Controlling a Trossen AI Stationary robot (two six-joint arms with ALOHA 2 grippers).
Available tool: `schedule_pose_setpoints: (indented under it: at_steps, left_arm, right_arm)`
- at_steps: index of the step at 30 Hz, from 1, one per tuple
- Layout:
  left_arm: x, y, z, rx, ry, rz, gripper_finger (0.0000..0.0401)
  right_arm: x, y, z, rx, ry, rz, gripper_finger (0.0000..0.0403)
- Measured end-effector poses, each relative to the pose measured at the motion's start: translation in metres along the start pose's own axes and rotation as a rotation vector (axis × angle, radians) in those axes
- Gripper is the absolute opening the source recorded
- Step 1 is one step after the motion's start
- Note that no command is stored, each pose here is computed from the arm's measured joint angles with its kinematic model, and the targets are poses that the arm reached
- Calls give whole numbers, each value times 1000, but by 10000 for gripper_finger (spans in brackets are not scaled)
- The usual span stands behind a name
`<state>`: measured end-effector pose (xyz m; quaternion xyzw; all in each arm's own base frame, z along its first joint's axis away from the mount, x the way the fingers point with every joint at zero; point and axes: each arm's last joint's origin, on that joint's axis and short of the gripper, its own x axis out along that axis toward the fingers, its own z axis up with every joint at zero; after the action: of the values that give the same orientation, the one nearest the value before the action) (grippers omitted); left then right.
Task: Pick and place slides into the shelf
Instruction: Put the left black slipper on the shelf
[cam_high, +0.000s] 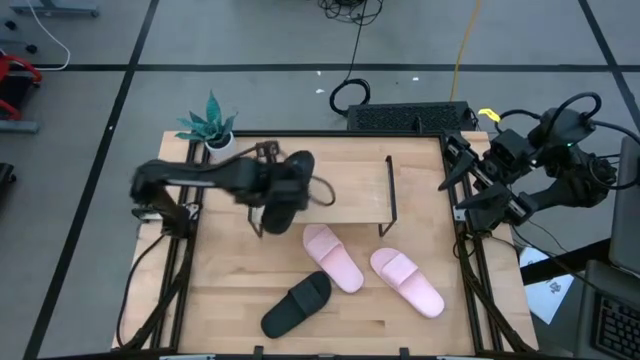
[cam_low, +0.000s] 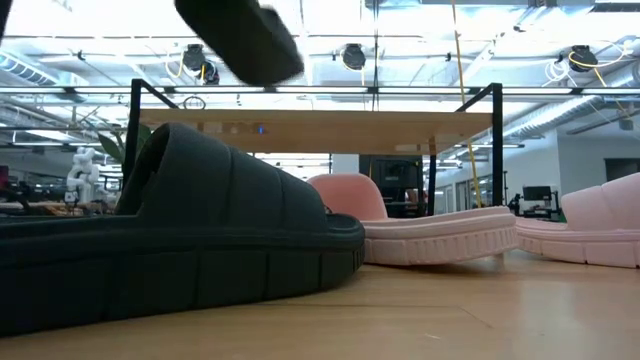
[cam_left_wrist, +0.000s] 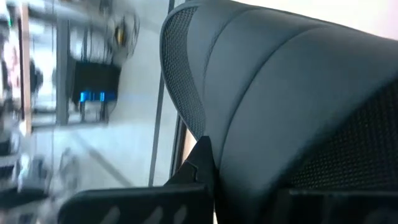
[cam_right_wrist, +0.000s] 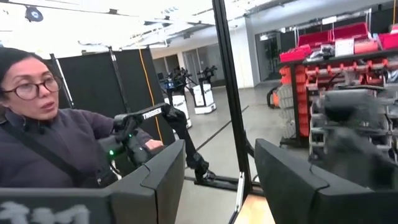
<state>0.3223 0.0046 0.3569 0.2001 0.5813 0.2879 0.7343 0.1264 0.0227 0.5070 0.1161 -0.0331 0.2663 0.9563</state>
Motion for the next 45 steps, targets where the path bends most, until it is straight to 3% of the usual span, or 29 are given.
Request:
schedule_pose_setpoints:
  at_steps: [4, 8, 13, 32, 40, 45]
  left_arm:
    - [38, 1, 7, -33, 155, 25, 0]
    - [56, 1, 10, -78, 225, 39, 0]
    - [52, -1, 10, -59, 204, 88, 0]
    - [43, -7, 10, -27, 173, 89, 0]
    - [46, -4, 9, -5, 188, 66, 0]
    - [42, -8, 8, -34, 196, -25, 0]
  right_arm:
    - [0, -1, -3, 13, 26, -7, 183]
    - [0, -1, -3, 14, 29, -10, 183]
    - [0, -1, -4, -5, 34, -12, 183]
    - [0, -1, -5, 3, 46, -13, 183]
    - [0, -1, -5, 6, 50, -14, 183]
    - [0, -2, -6, 8, 55, -15, 183]
